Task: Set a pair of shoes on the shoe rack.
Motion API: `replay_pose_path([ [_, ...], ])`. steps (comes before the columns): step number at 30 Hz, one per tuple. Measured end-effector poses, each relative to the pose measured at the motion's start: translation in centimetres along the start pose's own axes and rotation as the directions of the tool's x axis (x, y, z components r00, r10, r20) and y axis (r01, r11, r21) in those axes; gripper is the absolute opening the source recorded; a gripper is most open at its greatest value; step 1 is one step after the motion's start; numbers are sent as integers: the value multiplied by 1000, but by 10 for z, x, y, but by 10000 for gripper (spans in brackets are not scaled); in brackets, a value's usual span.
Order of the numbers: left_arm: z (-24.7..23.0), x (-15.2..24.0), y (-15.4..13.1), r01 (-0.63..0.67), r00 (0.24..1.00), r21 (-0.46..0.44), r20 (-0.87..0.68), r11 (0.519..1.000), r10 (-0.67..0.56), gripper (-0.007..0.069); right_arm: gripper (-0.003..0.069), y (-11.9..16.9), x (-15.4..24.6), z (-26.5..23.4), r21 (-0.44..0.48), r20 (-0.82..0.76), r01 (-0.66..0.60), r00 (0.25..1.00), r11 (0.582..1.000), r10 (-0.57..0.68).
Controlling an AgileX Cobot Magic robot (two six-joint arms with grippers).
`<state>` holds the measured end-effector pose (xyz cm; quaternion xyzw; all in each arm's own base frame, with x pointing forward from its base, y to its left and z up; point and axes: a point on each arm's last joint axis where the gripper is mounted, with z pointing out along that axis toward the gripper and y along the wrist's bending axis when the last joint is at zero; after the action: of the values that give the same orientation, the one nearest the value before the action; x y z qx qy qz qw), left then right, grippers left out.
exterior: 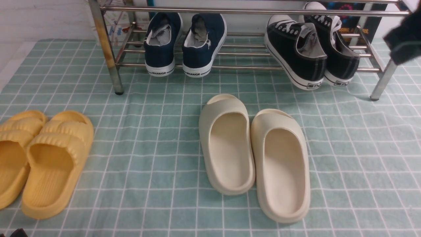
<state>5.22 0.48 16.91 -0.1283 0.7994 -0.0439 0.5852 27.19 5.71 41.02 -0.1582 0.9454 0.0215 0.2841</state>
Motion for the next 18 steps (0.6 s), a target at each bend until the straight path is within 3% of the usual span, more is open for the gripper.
replay_pose_path([
  [5,0,0,0,0,1000,0,0,1000,0,239,-2,9,56,-34,2,177,-48,983,999,47],
  [12,0,0,0,0,1000,0,0,1000,0,239,-5,24,145,-64,-36,418,-76,905,996,84],
  [18,0,0,0,0,1000,0,0,1000,0,239,-5,31,197,-73,-35,538,-75,839,997,82],
])
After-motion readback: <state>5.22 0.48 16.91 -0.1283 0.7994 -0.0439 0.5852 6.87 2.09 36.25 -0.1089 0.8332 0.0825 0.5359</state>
